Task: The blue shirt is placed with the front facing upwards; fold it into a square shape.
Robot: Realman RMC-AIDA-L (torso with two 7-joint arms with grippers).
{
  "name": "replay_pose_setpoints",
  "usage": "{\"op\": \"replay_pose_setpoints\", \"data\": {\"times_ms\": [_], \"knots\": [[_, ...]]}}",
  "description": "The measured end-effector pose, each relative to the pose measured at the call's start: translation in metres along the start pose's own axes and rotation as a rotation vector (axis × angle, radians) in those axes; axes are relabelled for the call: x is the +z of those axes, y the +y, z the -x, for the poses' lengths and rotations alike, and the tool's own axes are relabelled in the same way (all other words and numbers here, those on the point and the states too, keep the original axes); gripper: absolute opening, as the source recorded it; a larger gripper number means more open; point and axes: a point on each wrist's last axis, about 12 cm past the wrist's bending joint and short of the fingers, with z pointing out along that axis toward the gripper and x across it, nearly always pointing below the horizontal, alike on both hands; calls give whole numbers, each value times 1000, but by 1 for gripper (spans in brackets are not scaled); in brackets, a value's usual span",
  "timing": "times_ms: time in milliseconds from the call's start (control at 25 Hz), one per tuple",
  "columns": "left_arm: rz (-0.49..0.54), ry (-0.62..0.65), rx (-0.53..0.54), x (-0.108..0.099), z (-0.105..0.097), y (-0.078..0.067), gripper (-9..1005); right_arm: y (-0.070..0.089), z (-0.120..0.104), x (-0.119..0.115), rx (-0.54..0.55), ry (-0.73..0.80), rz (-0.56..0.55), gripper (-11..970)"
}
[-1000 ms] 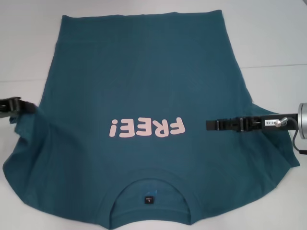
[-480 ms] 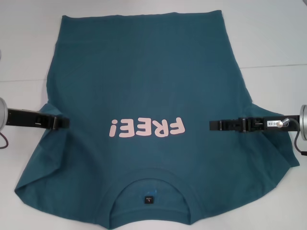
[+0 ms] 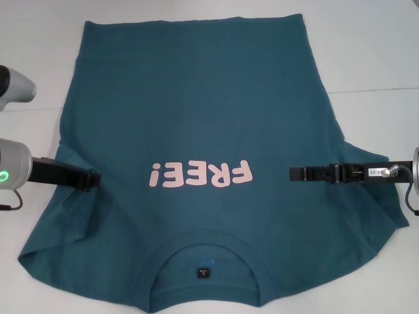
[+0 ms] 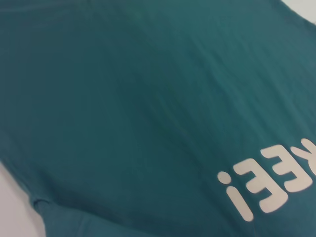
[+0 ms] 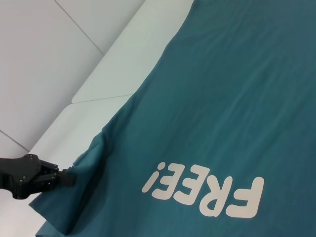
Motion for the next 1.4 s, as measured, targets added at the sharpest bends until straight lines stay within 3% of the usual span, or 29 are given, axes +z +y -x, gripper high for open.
{"op": "replay_pose_setpoints", "data": {"times_ms": [320,520,640,840,1080,1240,1400], "knots": [[1,-26,81,-2,7,-12,30,-2,-1,-2,6,-6,-12,594],[-14,-42,146,1,11,-24,228,-4,-1,-2,8,-10,-19,594],[-13,-50,134,1,12,-25,314,-4,-1,-2,9,-12,-21,594],[44,-116,-63,-14,11,2,458,-4,-2,-1,9,-13,-22,595],[51,-151,-571,-34,-8,51,457,-4,-1,-2,7,-14,-25,595],[18,-106,-743,-27,-22,59,454,-4,-1,-1,5,-15,-25,595],[29,-119,-786,-19,-28,60,451,-3,0,0,0,-13,-22,594]]}}
